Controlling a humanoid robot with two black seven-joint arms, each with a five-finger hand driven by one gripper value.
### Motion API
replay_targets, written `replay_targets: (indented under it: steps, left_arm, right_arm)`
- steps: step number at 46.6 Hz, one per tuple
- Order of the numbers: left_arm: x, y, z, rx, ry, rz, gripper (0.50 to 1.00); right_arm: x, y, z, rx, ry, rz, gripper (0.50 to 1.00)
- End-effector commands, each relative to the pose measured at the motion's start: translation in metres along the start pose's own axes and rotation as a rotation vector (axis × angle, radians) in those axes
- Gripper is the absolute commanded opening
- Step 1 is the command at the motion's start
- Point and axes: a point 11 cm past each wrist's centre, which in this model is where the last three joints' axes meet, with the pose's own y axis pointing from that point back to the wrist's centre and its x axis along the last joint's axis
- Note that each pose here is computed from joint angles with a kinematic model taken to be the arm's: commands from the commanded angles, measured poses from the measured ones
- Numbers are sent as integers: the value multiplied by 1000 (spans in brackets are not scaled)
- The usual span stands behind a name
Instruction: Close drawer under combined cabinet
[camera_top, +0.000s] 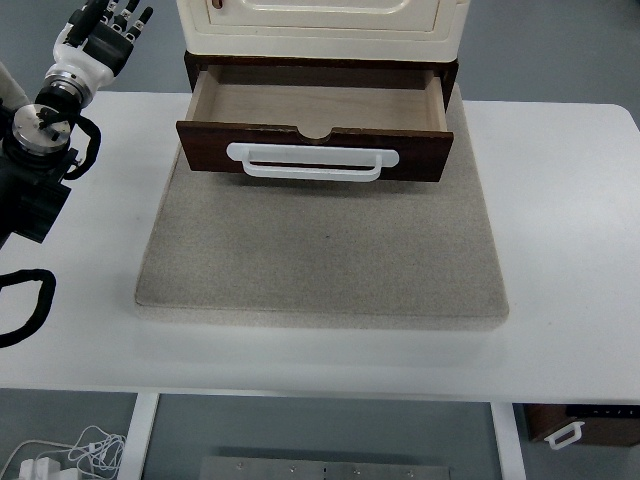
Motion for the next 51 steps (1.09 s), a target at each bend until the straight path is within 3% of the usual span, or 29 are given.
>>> replay_targets:
  steps: [1, 10, 22, 32, 51]
  left_arm:
    - [-5, -1, 6, -19, -4, -17, 1000]
    - [-14, -3, 42, -74, -35, -40, 1000]
    - [-70, -5, 116, -172, -155, -169, 1000]
    - [-124, 2, 145, -214, -241, -306, 1000]
    - [-232, 36, 130, -257, -485, -613, 1000]
  right_arm:
    - [0, 0, 0, -1, 0, 0, 952]
    - [0, 0, 0, -1, 0, 0, 952]
    - [0, 0, 0, -1, 0, 0, 952]
    - [0, 0, 0, -1, 0, 0, 952]
    - [0, 0, 0, -1, 0, 0, 952]
